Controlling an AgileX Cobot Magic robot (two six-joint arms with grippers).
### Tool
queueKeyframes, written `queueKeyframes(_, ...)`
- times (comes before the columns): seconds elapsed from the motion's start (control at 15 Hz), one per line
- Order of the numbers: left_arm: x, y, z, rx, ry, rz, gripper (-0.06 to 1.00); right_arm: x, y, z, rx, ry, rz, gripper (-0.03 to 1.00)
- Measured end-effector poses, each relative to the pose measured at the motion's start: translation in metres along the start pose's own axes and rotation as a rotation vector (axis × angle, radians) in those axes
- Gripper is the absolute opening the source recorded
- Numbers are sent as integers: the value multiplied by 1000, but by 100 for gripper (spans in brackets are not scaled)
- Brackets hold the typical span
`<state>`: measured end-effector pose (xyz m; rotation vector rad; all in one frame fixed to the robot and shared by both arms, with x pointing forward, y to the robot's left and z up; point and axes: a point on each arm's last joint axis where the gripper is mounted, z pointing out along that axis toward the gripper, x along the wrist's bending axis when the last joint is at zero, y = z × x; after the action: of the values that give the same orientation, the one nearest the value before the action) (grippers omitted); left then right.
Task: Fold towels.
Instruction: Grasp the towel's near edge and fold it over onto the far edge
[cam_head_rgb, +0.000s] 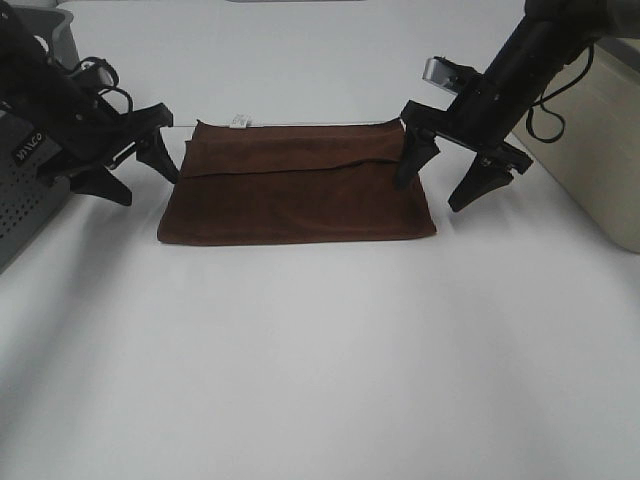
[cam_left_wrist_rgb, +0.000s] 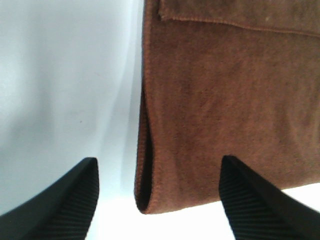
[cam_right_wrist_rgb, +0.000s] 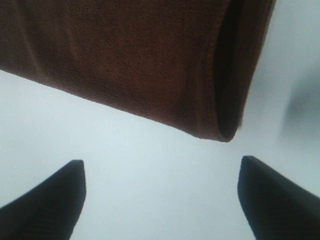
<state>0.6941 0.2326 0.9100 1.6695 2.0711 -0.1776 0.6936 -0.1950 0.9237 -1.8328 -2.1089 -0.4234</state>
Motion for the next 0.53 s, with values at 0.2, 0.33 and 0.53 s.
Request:
queueKeyframes(0.2, 1, 1, 1, -20, 5, 44, 65, -1, 2, 1, -30, -7, -6, 78)
queueKeyframes(0.33, 0, -1, 7, -10, 8, 47, 65, -2, 6, 1, -65, -13, -7, 78)
queueKeyframes(0.53, -2, -9, 27, 27, 16, 56, 65, -2, 8, 1, -96, -19, -14, 78)
